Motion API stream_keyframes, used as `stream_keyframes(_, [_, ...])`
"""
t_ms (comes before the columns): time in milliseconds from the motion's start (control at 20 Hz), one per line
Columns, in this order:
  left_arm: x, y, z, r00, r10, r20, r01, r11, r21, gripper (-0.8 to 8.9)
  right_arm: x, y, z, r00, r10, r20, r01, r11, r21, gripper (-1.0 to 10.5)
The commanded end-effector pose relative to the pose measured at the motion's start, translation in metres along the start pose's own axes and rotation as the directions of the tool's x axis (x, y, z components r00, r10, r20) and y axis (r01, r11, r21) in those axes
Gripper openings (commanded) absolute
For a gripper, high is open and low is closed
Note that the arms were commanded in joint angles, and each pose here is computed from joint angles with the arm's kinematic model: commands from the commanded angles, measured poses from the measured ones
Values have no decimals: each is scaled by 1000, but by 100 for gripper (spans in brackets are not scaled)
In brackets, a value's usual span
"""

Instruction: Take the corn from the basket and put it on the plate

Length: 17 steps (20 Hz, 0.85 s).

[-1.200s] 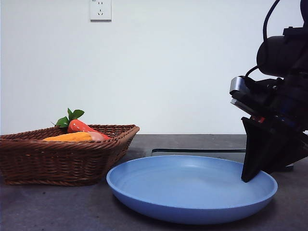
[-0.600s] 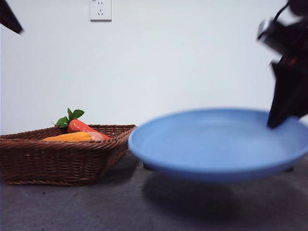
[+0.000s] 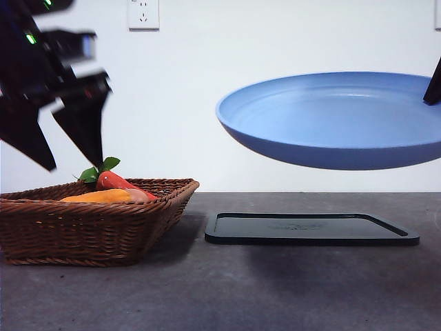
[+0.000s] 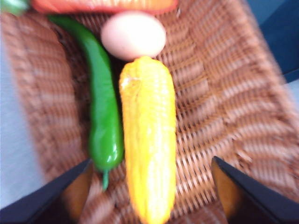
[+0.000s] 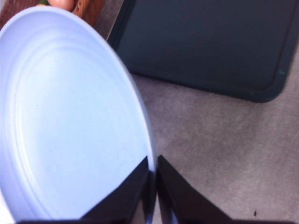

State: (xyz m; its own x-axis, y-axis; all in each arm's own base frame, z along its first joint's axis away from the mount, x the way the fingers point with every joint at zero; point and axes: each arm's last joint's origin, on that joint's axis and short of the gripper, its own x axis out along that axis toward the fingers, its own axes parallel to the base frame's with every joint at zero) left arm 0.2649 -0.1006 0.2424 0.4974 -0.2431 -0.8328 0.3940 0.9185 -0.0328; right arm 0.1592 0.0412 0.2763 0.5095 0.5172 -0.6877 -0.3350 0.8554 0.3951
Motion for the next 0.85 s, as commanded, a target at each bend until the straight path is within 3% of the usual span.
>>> stream_keyframes(50, [16,-2,8,1000,-1,-9,1,1000,29,412,-4,3,6,1000,12,22,-12,1000,-4,1])
stream_keyframes(650, [64,-8,3,995,-14,-101,18,999,45,400,-3,3,7,999,13,30,-13,1000,-7,1])
stream_keyframes(850, [66,-14,2,994,-21,-109,27,998,52,319,-3,3,7,999,13,30,-13,1000,-8,1])
